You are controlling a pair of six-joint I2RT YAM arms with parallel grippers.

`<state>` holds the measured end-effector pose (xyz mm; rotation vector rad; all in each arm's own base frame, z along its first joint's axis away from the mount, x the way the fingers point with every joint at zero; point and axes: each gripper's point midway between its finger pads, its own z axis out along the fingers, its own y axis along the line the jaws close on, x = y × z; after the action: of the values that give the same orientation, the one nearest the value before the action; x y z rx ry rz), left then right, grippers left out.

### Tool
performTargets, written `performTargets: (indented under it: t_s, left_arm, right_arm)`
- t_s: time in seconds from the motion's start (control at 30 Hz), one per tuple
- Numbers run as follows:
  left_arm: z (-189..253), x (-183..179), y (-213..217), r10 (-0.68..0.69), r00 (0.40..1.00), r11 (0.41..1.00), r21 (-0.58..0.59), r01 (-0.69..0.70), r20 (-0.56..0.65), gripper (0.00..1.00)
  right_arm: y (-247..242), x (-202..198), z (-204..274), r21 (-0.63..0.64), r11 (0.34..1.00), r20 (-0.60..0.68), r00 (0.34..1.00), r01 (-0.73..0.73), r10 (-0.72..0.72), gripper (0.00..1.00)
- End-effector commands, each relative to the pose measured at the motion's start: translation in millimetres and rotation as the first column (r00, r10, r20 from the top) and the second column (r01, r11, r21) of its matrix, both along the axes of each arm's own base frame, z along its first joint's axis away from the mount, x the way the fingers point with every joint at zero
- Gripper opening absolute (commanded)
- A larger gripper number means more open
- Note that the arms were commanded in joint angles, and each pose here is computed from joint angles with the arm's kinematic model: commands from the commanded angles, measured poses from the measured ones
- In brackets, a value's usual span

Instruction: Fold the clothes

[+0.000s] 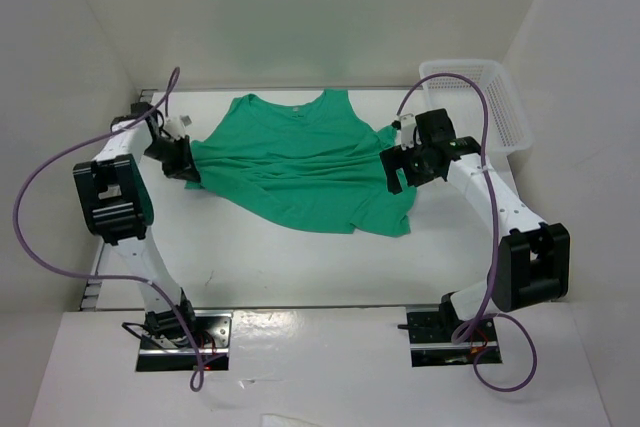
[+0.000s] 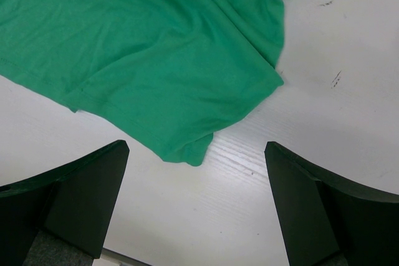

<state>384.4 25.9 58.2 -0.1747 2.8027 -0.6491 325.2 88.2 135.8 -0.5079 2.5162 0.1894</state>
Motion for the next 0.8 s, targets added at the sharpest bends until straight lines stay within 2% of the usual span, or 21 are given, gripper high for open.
performTargets:
  t_s: [0.0, 0.3, 0.33, 0.47, 0.6, 0.77]
  left_arm:
    - [59.5, 7.4, 29.2, -0.014, 0.991, 0.98, 0.198, -0.012, 0.13, 0.0]
    - [93.6, -0.9, 49.3, -0.027, 0.983, 0.954, 0.299, -0.029, 0.184, 0.02]
    - [97.1, -0.5, 53.2, -0.023, 0.983, 0.947, 0.318, -0.037, 0.184, 0.06]
    - [114.2, 7.7, 63.9, -0.045, 0.978, 0.928, 0.371, -0.035, 0.205, 0.09]
    - [122.0, 27.8, 52.7, -0.088, 0.973, 0.919, 0.393, -0.003, 0.214, 0.09]
    - [105.3, 53.4, 13.6, -0.189, 0.964, 0.907, 0.41, 0.099, 0.185, 0.11]
  right_arm:
    - [5.1, 6.4, 0.5, 0.0, 1.0, 0.028, 1.0, -0.006, 0.006, 0.99]
    - [6.5, 5.8, 3.4, -0.005, 1.0, 0.038, 0.999, -0.01, 0.01, 0.99]
    - [6.5, 5.8, 3.4, -0.005, 1.0, 0.038, 0.999, -0.01, 0.01, 0.99]
    - [6.2, 6.0, 3.4, -0.01, 1.0, 0.04, 0.999, -0.018, 0.018, 0.99]
    - [7.7, 5.5, 3.5, -0.003, 1.0, 0.039, 0.999, -0.023, 0.023, 0.99]
    - [9.3, 5.0, 3.6, 0.005, 1.0, 0.037, 0.999, -0.028, 0.028, 0.99]
